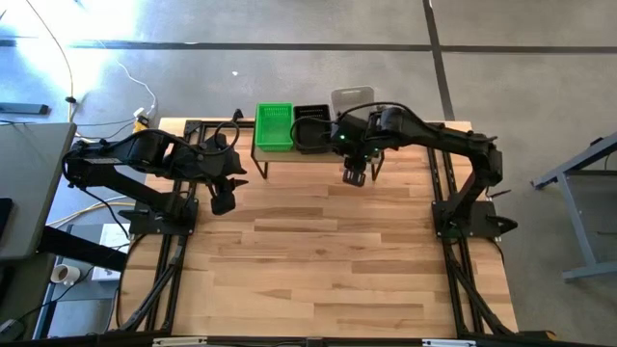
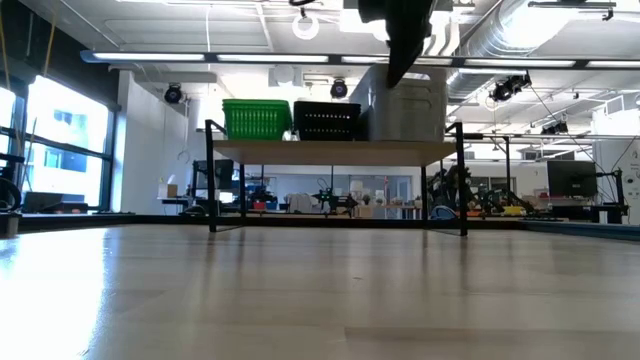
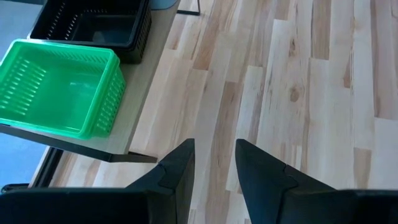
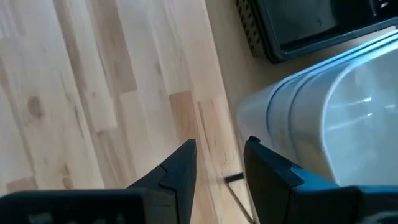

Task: Stack baskets on shelf by color
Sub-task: Stack the gray bin on top of the gray bins on the shelf

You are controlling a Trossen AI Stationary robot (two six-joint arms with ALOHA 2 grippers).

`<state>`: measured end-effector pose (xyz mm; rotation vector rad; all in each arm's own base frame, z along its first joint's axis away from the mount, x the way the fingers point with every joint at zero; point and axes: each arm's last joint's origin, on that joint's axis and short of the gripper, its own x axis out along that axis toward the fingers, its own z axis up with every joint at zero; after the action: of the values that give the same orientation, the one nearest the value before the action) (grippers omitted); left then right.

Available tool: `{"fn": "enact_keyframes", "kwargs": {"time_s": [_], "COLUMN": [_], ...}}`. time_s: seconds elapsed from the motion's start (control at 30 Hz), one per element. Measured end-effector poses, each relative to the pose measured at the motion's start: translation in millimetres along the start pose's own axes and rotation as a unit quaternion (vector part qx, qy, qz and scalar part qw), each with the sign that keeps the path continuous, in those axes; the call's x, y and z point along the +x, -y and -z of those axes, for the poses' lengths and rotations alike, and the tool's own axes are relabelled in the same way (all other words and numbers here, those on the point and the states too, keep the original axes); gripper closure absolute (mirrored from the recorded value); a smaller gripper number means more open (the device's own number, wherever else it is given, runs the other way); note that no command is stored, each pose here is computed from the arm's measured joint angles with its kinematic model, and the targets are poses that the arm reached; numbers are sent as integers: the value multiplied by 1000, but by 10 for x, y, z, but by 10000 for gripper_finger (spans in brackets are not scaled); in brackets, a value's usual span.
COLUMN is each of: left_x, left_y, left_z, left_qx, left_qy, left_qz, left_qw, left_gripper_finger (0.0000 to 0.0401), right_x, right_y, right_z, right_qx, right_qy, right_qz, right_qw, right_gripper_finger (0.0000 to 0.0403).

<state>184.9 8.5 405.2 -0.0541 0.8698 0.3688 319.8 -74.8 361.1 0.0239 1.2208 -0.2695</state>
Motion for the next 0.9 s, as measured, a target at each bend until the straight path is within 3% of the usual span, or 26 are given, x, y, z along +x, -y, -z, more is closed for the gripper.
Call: {"fn": "enact_keyframes", "kwargs": {"time_s": [0.5, 0.67, 0.9], "left_x": [0, 0, 0], "left_y": [1, 1, 1], "left_z": [0, 0, 0], "left_qx": [9, 9, 9], "left_qy": [0, 0, 0], "left_qz": [0, 0, 0], "left_qw": [1000, 1000, 1000], "left_gripper_finger": [295, 295, 295], "right_x": [92, 96, -11], "right_y": [120, 186, 176], "right_z": [-72, -97, -108], "right_qx": [22, 53, 54], "right_qy": [38, 54, 58], "right_qz": [47, 50, 32], "right_qw": [998, 996, 996], "right_gripper_finger": [284, 284, 284]}}
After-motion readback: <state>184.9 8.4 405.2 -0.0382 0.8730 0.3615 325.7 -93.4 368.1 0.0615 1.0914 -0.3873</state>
